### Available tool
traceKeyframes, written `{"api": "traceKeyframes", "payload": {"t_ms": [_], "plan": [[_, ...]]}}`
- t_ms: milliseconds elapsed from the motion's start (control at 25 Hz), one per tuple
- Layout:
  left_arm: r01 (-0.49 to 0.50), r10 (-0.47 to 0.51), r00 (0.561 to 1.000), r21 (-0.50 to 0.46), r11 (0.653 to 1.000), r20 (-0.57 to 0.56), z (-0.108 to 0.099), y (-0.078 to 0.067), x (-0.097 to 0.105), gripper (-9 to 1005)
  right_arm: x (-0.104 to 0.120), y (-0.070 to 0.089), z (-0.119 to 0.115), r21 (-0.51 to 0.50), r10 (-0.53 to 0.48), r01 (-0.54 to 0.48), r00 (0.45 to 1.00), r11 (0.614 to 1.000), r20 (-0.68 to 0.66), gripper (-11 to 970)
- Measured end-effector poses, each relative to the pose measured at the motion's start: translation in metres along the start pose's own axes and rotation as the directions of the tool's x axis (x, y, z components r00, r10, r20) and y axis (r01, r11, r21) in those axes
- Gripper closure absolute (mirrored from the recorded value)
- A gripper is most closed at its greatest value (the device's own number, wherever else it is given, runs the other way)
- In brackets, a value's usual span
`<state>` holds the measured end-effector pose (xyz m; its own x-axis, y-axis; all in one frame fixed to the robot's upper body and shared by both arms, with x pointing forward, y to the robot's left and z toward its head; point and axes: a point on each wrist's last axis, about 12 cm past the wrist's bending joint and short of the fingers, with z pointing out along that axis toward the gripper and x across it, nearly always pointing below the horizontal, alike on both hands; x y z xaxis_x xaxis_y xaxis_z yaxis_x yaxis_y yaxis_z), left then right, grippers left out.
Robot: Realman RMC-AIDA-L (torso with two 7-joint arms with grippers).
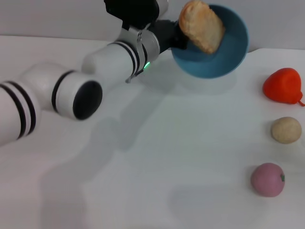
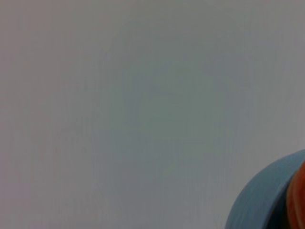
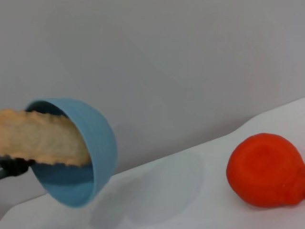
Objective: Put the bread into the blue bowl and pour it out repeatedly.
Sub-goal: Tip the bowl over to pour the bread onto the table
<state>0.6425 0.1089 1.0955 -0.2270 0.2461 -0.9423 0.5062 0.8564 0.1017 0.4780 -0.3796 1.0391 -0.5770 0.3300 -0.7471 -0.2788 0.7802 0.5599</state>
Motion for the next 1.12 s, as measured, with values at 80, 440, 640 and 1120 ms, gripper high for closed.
{"api": "traceKeyframes", "payload": {"t_ms": [80,440,640,1120], "plan": [[-0.043,0.042,0.997,0.002,0.999,0.068,-0.005,-0.004,0.004,996,0.001,0.0,0.0,0.002,0.003,-0.003,1.0,1.0,0.0,539],[-0.213,0.213,0.962,-0.018,0.977,0.173,-0.01,-0.007,0.006,996,0.003,0.001,0.001,0.0,0.008,-0.008,1.0,1.0,-0.001,527],[-0.225,0.226,0.958,-0.025,0.974,0.176,-0.009,-0.006,0.003,996,0.004,0.002,0.003,-0.005,0.025,-0.025,1.0,1.0,-0.001,520],[-0.032,0.039,0.995,-0.076,0.997,0.089,-0.004,0.008,0.006,997,-0.003,0.007,0.01,-0.033,0.09,-0.09,0.996,0.995,-0.004,504]]}}
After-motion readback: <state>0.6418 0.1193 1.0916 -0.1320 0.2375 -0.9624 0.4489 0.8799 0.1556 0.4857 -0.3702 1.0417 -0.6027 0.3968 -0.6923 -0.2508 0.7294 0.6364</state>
